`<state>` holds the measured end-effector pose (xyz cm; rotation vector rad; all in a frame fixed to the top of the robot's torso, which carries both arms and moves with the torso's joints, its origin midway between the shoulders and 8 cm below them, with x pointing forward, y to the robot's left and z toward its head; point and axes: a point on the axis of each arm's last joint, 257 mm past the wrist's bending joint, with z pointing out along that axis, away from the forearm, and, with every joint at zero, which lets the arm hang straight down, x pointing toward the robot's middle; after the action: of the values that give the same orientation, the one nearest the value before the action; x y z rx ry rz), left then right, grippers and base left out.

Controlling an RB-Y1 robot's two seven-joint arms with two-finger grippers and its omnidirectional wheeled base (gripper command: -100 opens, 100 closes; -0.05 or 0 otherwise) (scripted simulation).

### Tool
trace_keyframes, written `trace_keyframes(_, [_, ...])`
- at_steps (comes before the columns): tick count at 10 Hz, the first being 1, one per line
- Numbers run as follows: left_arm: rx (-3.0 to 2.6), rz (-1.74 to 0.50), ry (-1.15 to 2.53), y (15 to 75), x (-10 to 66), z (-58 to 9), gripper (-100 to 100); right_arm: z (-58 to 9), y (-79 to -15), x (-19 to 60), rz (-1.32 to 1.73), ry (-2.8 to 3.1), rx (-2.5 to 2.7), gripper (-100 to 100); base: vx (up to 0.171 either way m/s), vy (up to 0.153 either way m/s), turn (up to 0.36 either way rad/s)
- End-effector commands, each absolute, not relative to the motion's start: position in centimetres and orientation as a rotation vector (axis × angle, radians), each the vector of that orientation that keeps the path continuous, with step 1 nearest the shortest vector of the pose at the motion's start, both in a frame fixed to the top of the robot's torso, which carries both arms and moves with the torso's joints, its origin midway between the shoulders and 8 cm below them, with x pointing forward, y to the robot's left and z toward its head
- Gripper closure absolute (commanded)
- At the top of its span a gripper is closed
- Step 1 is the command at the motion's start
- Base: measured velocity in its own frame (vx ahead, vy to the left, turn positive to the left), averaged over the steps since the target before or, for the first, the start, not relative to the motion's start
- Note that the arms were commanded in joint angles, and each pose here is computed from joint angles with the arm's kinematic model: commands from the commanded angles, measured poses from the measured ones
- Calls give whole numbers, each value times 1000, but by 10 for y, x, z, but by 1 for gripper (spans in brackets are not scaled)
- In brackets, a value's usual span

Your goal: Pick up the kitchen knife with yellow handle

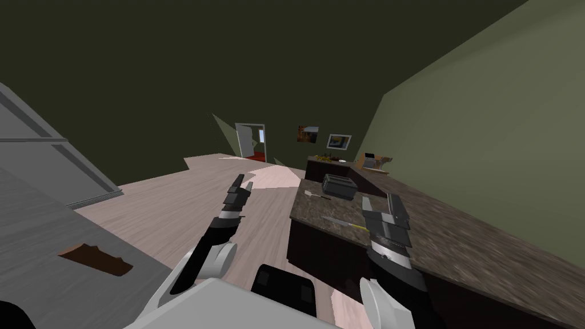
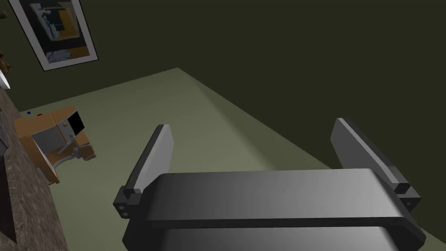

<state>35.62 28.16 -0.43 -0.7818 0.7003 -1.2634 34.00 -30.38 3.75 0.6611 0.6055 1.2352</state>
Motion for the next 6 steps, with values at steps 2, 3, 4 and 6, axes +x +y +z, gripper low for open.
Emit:
trace_keyframes(2, [-782, -1263, 700, 282, 356, -4, 0, 35, -291, 347, 1226, 679, 596, -100, -29, -13, 21])
trace_keyframes(3, [-782, -1263, 700, 282, 356, -4, 0, 33, -284, 351, 1218, 717, 560, -100, -63, -23, 32])
trace_keyframes(4, [-782, -1263, 700, 282, 356, -4, 0, 29, -276, 356, 1207, 756, 522, -100, -63, -34, 41])
trace_keyframes(6, [-782, -1263, 700, 282, 356, -4, 0, 25, -266, 361, 1193, 813, 465, -100, -44, -29, 27])
